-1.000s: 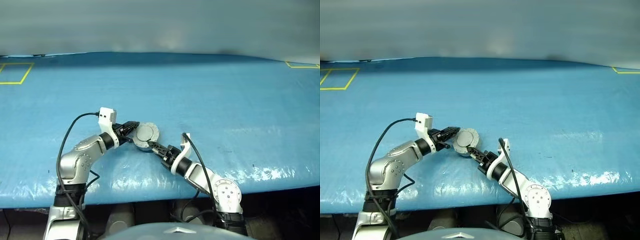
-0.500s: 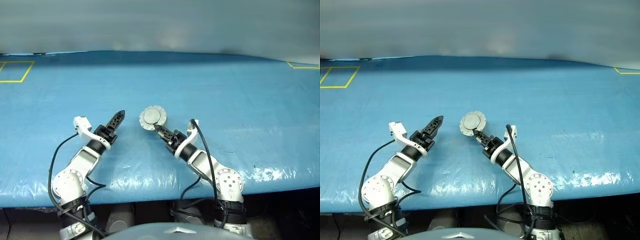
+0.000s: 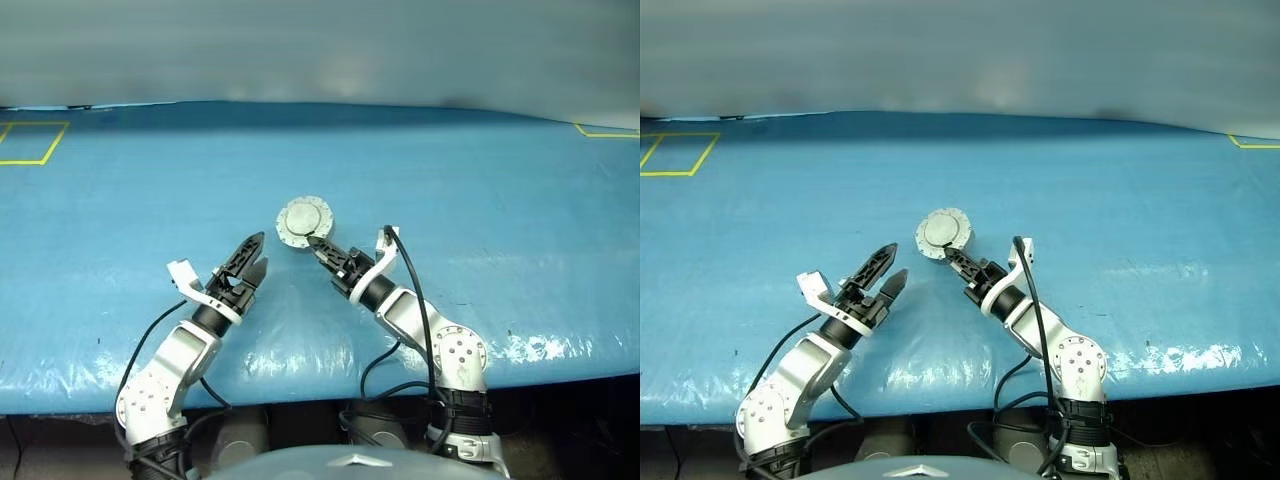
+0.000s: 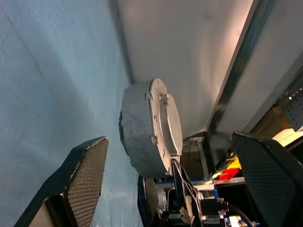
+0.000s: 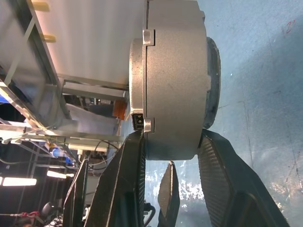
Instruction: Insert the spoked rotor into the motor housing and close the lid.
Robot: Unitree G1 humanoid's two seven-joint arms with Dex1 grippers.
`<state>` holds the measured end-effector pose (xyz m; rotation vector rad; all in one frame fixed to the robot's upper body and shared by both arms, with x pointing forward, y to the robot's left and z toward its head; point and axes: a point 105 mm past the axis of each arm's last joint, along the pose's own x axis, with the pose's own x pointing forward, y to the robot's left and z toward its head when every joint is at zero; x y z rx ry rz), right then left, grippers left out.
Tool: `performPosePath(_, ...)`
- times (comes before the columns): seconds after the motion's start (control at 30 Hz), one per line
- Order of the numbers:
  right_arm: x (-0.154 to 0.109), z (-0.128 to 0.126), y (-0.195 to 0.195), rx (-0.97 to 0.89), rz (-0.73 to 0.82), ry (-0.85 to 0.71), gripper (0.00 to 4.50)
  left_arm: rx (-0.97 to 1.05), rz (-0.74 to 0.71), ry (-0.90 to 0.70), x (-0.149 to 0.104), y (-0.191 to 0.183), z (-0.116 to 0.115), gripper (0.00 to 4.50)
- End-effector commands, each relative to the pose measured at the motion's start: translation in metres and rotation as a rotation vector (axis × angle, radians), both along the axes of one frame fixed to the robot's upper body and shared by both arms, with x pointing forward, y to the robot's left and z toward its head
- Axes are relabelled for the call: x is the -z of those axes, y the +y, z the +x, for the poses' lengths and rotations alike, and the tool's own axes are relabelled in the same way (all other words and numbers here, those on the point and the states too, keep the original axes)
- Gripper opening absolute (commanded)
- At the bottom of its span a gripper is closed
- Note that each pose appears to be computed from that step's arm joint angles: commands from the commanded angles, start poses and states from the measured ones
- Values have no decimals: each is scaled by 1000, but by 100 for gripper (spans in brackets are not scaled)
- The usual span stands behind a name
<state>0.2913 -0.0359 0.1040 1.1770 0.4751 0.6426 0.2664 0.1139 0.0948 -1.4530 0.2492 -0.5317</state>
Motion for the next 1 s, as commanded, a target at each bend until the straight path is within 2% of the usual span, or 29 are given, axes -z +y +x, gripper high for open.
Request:
performPosePath(0.03,-36,-9,12,-62,64,-120,124,40,-85,-31,-6,-17,-2,450)
performPosePath(0.5,-37,-37,32,-164,82,-100,124,46,-118,-65,-6,-26,0,450)
performPosePath(0.83,-40,-44,35,-190,85,-99,124,20,-158,-39,-4,-30,5,450)
performPosePath(0.93,-37,-42,32,-170,69,-89,124,-20,-189,-33,-5,-27,7,388)
performPosePath(1.0,-35,-41,30,-165,58,-87,124,-38,-208,-34,-6,-25,8,322)
